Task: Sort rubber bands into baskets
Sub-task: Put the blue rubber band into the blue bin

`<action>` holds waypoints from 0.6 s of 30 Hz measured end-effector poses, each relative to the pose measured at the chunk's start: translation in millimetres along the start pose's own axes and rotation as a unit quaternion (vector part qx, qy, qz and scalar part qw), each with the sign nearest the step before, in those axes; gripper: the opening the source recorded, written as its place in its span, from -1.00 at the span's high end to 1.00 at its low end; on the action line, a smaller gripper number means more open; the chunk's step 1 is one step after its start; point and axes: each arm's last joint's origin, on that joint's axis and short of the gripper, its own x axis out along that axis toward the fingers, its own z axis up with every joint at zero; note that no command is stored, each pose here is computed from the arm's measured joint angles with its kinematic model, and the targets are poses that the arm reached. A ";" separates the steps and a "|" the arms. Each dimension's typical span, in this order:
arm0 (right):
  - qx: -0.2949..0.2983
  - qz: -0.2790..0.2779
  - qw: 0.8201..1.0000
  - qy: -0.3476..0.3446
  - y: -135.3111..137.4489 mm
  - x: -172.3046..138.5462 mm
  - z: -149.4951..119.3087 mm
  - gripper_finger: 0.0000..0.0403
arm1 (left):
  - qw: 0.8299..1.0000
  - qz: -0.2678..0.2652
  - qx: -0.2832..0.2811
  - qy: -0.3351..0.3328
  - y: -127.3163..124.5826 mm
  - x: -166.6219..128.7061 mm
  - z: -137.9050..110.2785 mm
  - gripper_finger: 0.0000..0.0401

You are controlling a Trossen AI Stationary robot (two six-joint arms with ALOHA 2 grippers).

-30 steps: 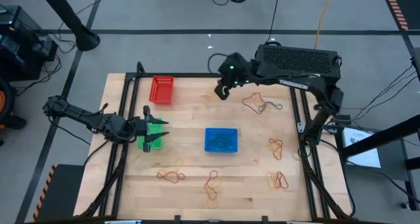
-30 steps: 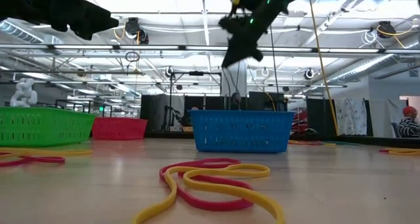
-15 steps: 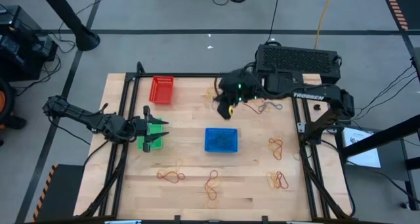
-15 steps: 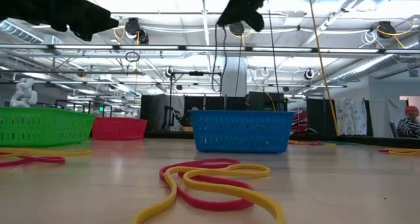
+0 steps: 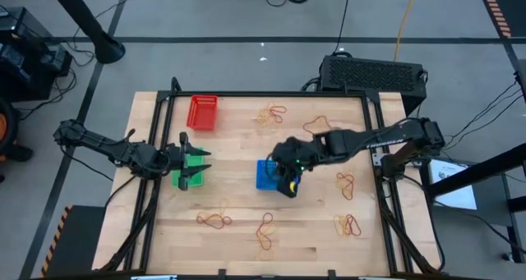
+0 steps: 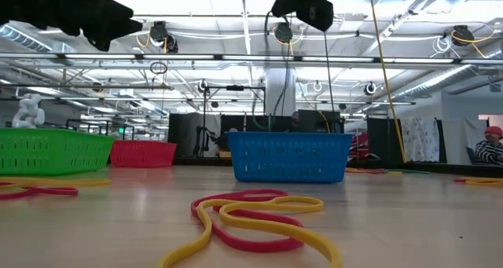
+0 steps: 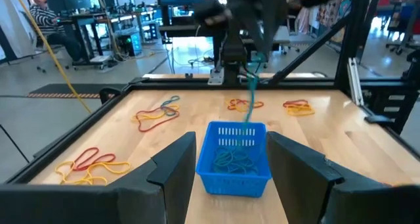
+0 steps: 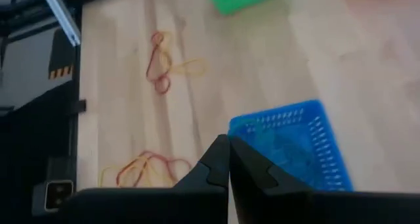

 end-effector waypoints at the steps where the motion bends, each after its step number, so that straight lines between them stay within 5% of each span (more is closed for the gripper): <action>1: 0.002 -0.002 1.000 0.008 1.0 3.9 -5.3 1.00 | 1.000 0.000 -0.002 -0.004 0.0 0.0 0.9 0.05; 18: 0.057 -0.054 0.997 0.011 -31.2 54.5 -55.4 1.00 | 1.000 0.000 -0.006 -0.014 0.1 0.0 2.8 0.05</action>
